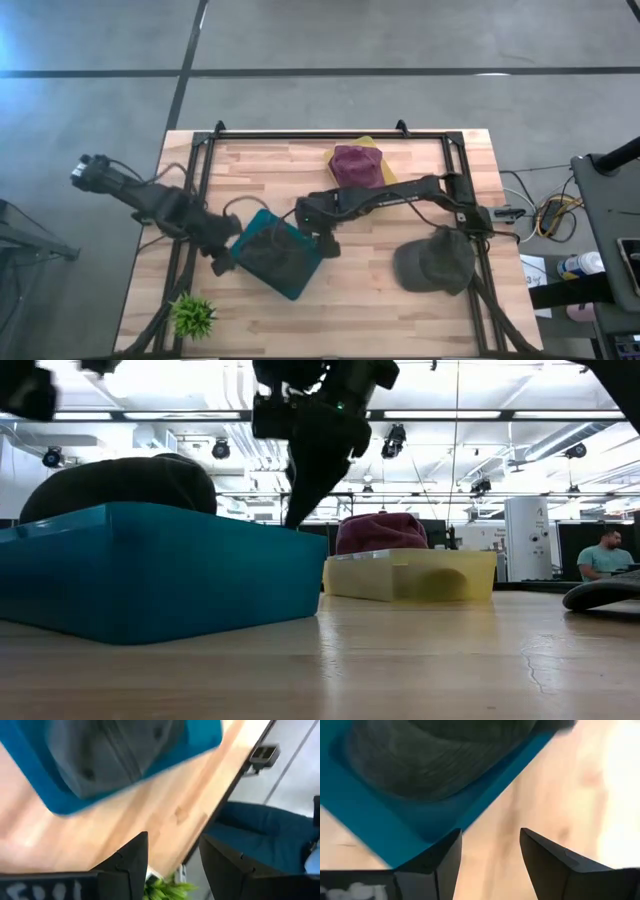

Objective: Pick & Place hat
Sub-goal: Adjust the blue bin

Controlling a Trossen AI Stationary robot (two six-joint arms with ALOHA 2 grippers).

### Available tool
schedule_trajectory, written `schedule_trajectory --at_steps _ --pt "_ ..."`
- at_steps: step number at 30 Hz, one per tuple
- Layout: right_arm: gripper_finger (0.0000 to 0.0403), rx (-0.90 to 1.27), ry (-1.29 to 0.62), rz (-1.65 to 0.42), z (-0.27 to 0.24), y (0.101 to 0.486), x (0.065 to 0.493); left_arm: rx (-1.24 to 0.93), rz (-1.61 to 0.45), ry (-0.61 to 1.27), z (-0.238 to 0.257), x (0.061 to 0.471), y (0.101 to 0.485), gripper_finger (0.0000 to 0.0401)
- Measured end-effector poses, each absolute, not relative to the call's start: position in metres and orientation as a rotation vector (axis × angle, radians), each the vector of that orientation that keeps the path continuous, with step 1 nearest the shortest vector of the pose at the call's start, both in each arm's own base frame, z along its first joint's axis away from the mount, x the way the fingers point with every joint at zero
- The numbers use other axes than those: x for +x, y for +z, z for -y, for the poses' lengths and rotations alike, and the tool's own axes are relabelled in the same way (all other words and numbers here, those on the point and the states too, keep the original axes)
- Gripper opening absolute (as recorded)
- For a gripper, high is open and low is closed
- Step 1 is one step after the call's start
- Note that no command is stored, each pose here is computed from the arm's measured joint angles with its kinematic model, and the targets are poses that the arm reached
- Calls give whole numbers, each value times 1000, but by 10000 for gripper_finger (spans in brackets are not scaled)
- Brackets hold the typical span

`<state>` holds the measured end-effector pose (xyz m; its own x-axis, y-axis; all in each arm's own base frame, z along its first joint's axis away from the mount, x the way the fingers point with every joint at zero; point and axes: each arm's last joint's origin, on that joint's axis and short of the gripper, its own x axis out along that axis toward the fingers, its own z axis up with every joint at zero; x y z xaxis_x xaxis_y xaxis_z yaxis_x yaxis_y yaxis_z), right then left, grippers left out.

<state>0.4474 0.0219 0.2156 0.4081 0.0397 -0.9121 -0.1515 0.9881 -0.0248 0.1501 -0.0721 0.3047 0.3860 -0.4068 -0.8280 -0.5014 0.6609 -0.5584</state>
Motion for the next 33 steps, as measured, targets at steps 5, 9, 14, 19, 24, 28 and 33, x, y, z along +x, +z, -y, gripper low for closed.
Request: schedule_trajectory --at_steps 5,9,14,19,24,28,33 --pt "196 81 38 -1175 -27 212 446 -969 -1225 15 100 158 276 170" --pt "196 155 -7 -1184 -30 211 445 -1007 -1210 48 113 164 242 170" --pt "196 184 -21 -1207 -34 209 442 -1034 -1221 124 114 165 200 170" --pt "196 201 -28 -1257 -40 206 437 -976 -1145 255 104 163 181 170" --pt "196 215 -45 -1293 -43 201 433 -872 -1036 340 89 167 178 170" --pt "196 172 -62 -1280 -52 205 431 -775 -962 426 67 172 180 170" --pt "196 49 -136 -1200 -61 236 419 -653 -890 494 38 177 189 170"
